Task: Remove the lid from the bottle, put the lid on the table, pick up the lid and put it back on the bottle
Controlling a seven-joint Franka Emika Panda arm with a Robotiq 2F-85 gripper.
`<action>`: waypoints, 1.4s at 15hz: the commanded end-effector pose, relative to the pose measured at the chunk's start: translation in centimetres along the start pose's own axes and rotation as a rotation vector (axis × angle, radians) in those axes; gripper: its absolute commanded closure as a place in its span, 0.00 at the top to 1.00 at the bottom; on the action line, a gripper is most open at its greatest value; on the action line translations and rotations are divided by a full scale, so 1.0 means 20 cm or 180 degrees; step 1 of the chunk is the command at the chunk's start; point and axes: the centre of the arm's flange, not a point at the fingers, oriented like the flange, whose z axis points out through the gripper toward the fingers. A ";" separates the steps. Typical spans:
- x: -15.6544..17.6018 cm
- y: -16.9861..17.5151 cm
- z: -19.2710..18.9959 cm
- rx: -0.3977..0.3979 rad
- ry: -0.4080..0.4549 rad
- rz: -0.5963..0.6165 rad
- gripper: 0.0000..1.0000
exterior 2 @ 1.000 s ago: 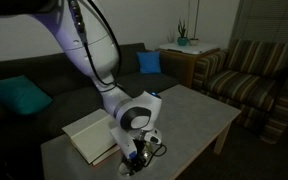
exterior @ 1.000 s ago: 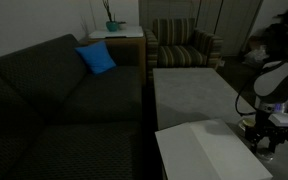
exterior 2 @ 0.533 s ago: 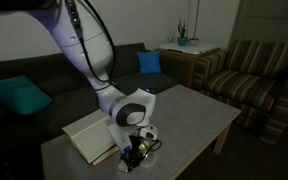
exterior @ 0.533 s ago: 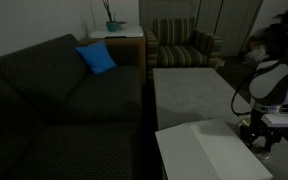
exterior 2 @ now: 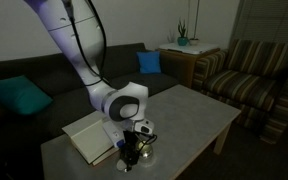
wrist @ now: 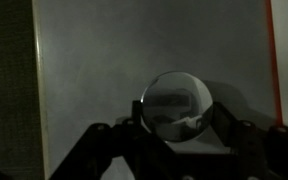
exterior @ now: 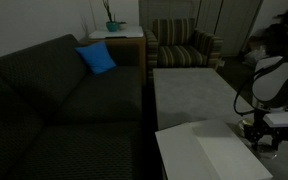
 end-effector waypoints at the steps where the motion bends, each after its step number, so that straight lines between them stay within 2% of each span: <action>1: -0.12 0.04 -0.11 -0.0147 0.0060 0.0032 0.44; 6: -0.14 0.06 -0.20 -0.0117 0.0431 0.0132 0.44; 11: -0.16 0.13 -0.29 0.0042 0.0812 0.0266 0.44; 17: -0.13 0.16 -0.40 0.0381 0.1088 0.0337 0.44; 21: -0.04 0.20 -0.43 0.0608 0.1050 0.0341 0.44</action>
